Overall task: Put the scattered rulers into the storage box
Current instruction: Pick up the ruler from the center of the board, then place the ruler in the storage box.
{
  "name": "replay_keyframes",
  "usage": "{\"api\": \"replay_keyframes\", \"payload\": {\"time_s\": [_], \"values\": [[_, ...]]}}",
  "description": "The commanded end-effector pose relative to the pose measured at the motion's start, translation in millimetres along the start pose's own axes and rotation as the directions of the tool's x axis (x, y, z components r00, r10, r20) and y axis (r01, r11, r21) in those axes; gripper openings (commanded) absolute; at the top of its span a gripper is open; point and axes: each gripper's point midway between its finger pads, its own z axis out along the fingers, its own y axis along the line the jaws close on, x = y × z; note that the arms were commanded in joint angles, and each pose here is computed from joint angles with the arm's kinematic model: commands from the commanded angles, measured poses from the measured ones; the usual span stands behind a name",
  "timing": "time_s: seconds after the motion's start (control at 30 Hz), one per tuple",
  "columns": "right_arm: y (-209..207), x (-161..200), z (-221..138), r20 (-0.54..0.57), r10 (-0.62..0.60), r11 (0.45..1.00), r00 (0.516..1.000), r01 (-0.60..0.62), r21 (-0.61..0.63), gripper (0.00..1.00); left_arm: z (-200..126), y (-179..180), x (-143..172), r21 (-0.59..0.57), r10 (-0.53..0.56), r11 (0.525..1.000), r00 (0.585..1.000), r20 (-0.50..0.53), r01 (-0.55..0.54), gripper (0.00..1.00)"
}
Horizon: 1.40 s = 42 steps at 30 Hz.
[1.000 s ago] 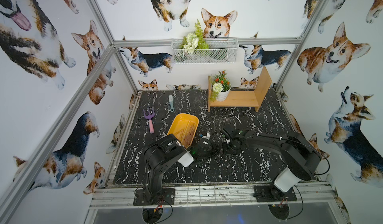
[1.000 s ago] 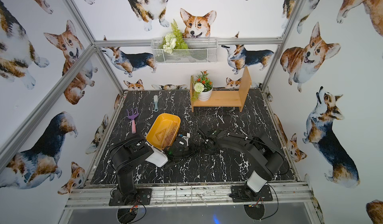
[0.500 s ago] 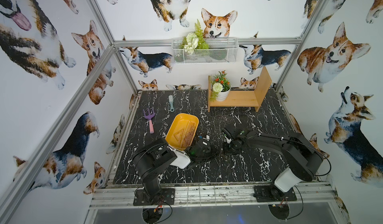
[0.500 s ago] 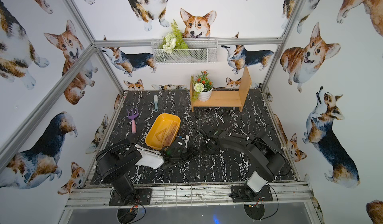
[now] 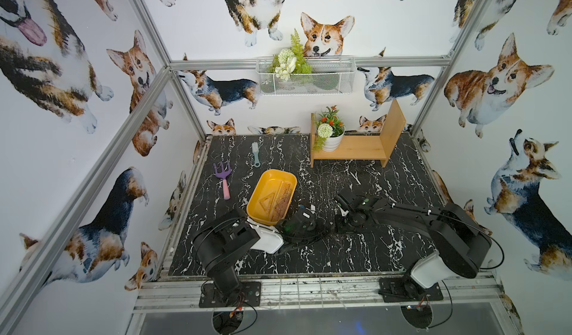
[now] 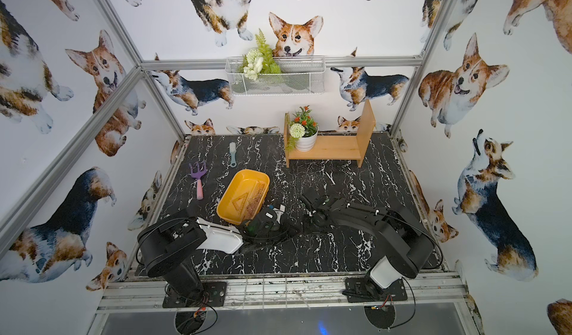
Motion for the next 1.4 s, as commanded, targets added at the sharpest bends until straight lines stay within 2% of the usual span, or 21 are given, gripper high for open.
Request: {"api": "replay_keyframes", "payload": {"time_s": [0.0, 0.27, 0.43, 0.57, 0.77, 0.8, 0.93, 1.03, 1.07, 1.1, 1.13, 1.23, 1.37], "values": [[-11.9, -4.3, -18.8, 0.033, 0.006, 0.999, 0.999, -0.008, 0.054, 0.44, -8.0, -11.0, -1.8, 0.009, 0.043, 0.999, 0.999, -0.006, -0.043, 0.00], [-11.8, -15.4, -46.1, 0.096, 0.011, 0.999, 0.995, -0.015, 0.037, 0.48, -30.3, -23.0, -20.0, -0.003, 0.074, 0.997, 0.996, 0.049, -0.074, 0.00], [-3.3, -25.7, -60.4, 0.131, 0.011, 1.000, 0.991, -0.011, 0.006, 0.48, -62.5, -26.7, -45.7, -0.032, 0.087, 0.996, 0.990, 0.115, -0.084, 0.00], [15.2, -35.6, -64.3, 0.135, 0.010, 0.998, 0.991, -0.002, -0.058, 0.48, -111.8, -25.0, -82.4, -0.088, 0.105, 0.992, 0.973, 0.205, -0.088, 0.00], [56.8, -63.9, -71.2, 0.156, -0.018, 0.985, 0.988, 0.044, -0.167, 0.48, -179.0, -5.7, -123.2, -0.205, 0.137, 0.975, 0.953, 0.270, -0.082, 0.00], [63.9, -69.2, -71.8, 0.160, -0.028, 0.983, 0.987, 0.056, -0.173, 0.48, -190.2, -12.7, -133.7, -0.203, 0.152, 0.975, 0.945, 0.288, -0.095, 0.00], [88.6, -81.8, -68.4, 0.159, -0.077, 0.979, 0.984, 0.105, -0.175, 0.48, -205.8, 14.7, -147.5, -0.292, 0.159, 0.953, 0.950, 0.269, -0.076, 0.00], [104.8, -84.3, -62.7, 0.150, -0.111, 0.975, 0.982, 0.137, -0.174, 0.48, -214.2, 33.2, -155.1, -0.402, 0.193, 0.913, 0.945, 0.262, -0.075, 0.00], [109.0, -84.3, -61.3, 0.149, -0.119, 0.974, 0.982, 0.144, -0.173, 0.48, -215.5, 37.5, -156.0, -0.428, 0.199, 0.901, 0.947, 0.253, -0.075, 0.04], [110.9, -83.7, -59.5, 0.146, -0.124, 0.974, 0.982, 0.148, -0.172, 0.48, -216.7, 38.9, -156.7, -0.443, 0.203, 0.893, 0.947, 0.248, -0.076, 0.18], [112.9, -83.6, -57.5, 0.143, -0.128, 0.973, 0.981, 0.152, -0.173, 0.48, -217.9, 38.9, -157.1, -0.451, 0.205, 0.889, 0.948, 0.245, -0.075, 0.27], [117.1, -82.8, -53.8, 0.138, -0.137, 0.971, 0.981, 0.160, -0.179, 0.48, -222.1, 36.1, -158.2, -0.454, 0.217, 0.887, 0.941, 0.261, -0.079, 0.46], [125.5, -85.4, -54.2, 0.147, -0.150, 0.966, 0.978, 0.177, -0.190, 0.48, -224.8, 37.3, -159.0, -0.470, 0.225, 0.879, 0.938, 0.263, -0.079, 0.49]]}}
